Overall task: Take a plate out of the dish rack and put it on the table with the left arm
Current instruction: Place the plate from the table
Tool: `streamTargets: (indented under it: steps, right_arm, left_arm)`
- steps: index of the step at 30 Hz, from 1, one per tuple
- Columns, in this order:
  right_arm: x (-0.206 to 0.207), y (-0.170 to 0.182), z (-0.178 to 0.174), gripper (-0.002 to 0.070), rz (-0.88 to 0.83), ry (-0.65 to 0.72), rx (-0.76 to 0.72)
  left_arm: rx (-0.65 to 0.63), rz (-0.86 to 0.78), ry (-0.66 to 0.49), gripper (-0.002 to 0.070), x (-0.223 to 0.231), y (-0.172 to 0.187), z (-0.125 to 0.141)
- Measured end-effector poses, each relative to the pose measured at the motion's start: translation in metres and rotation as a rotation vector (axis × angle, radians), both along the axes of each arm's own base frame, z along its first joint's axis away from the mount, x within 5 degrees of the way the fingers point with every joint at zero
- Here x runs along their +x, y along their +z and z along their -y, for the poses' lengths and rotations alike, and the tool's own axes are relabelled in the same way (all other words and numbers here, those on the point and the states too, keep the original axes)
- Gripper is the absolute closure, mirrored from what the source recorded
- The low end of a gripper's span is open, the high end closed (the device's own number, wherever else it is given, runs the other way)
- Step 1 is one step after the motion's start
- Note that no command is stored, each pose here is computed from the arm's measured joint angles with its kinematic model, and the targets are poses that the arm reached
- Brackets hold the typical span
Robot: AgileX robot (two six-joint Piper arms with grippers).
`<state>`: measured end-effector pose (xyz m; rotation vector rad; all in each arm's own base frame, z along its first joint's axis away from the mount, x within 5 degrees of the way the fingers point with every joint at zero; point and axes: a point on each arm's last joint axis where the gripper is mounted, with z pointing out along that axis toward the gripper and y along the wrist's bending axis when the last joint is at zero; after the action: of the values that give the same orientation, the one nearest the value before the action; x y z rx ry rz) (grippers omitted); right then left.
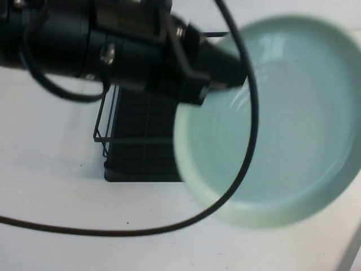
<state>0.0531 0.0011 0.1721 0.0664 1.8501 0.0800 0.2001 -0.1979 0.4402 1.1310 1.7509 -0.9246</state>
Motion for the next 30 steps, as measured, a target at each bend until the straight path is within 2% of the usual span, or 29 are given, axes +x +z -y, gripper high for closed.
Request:
streamTargets:
  steps: [3, 5, 8, 11, 15, 20, 23, 28, 30]
  right_arm:
    - [0.0, 0.0, 0.0, 0.0696, 0.0, 0.0, 0.0]
    - [0.0, 0.0, 0.0, 0.0696, 0.0, 0.0, 0.0]
    - [0.0, 0.0, 0.0, 0.0696, 0.0, 0.0, 0.0]
    - [0.0, 0.0, 0.0, 0.0697, 0.0, 0.0, 0.0]
    - [0.0, 0.0, 0.0, 0.0696, 0.0, 0.0, 0.0]
    - [0.0, 0.0, 0.0, 0.0696, 0.0, 0.0, 0.0]
    - [0.0, 0.0, 0.0, 0.0696, 0.0, 0.0, 0.0]
    - [0.0, 0.0, 0.0, 0.0696, 0.0, 0.0, 0.0]
    - [0.0, 0.0, 0.0, 0.0696, 0.0, 0.0, 0.0]
  left_arm:
    - [0.143, -0.181, -0.014, 0.0601, -0.002, -0.03, -0.011]
    - [0.195, -0.278, 0.01, 0.0601, -0.001, -0.058, -0.016]
    - [0.219, -0.408, 0.095, 0.0601, 0.0, -0.11, -0.021]
    - [0.206, -0.512, 0.23, 0.0601, -0.002, -0.165, -0.027]
    - [0.194, -0.567, 0.39, 0.0601, 0.001, -0.215, -0.035]
    - [0.21, -0.55, 0.461, 0.0593, 0.015, -0.24, -0.034]
    - [0.241, -0.499, 0.482, 0.0522, 0.023, -0.249, -0.034]
    - [0.347, -0.394, 0.514, 0.0294, 0.034, -0.267, -0.039]
    - [0.386, -0.352, 0.489, 0.0258, 0.035, -0.269, -0.04]
